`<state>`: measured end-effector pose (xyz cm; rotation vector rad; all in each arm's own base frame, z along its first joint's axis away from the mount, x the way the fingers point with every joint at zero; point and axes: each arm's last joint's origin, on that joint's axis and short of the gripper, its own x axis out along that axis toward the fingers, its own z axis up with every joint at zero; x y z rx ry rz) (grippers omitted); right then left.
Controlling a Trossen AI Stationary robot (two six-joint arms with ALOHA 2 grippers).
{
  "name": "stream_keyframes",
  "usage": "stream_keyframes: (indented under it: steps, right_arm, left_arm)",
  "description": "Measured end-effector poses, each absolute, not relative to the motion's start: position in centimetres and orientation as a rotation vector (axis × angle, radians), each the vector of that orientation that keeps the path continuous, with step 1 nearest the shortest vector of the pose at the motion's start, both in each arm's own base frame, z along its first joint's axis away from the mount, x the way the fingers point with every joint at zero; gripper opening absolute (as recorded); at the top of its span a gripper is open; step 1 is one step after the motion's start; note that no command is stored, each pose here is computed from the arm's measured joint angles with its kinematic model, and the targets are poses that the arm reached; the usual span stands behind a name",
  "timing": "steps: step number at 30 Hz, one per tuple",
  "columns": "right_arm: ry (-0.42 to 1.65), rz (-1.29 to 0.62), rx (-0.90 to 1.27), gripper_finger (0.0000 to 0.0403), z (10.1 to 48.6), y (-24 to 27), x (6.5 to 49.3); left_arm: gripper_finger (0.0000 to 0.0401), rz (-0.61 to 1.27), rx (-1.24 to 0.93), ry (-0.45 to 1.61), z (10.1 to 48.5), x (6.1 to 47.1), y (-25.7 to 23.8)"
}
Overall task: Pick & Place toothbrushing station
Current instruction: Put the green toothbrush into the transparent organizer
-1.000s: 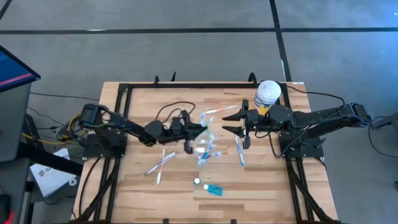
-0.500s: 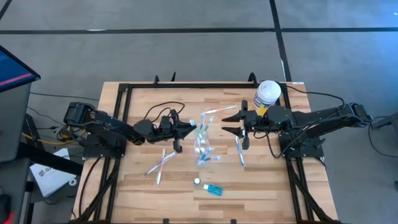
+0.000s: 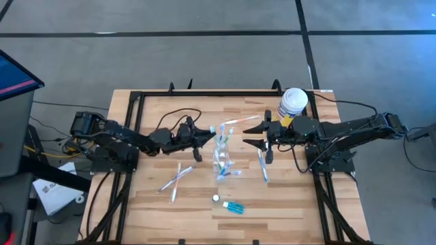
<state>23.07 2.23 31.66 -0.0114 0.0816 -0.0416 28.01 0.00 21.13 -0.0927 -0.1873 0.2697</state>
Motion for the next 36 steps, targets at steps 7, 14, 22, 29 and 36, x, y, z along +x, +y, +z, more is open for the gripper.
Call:
stream_keyframes:
  steps: [7,14,22,29,36]
  right_arm:
    - [0.096,-0.042,-0.013,0.0133,31.5,2.2,23.1]
    - [0.103,-0.042,-0.014,0.0133,31.4,2.2,23.1]
    - [0.103,-0.042,-0.014,0.0134,31.4,2.2,23.1]
    - [0.103,-0.042,-0.014,0.0132,31.4,2.2,23.1]
    - [0.103,-0.042,-0.014,0.0133,31.4,2.2,23.1]
  left_arm:
    - [0.0017,0.278,-0.086,-0.167,21.0,28.0,0.0]
    - [0.0018,0.279,-0.08,-0.127,20.3,28.2,0.0]
    - [0.0019,0.281,-0.071,-0.074,18.9,28.8,0.0]
    - [0.002,0.282,-0.095,-0.042,17.7,29.1,0.0]
    - [0.0021,0.29,-0.111,0.005,16.1,29.5,0.0]
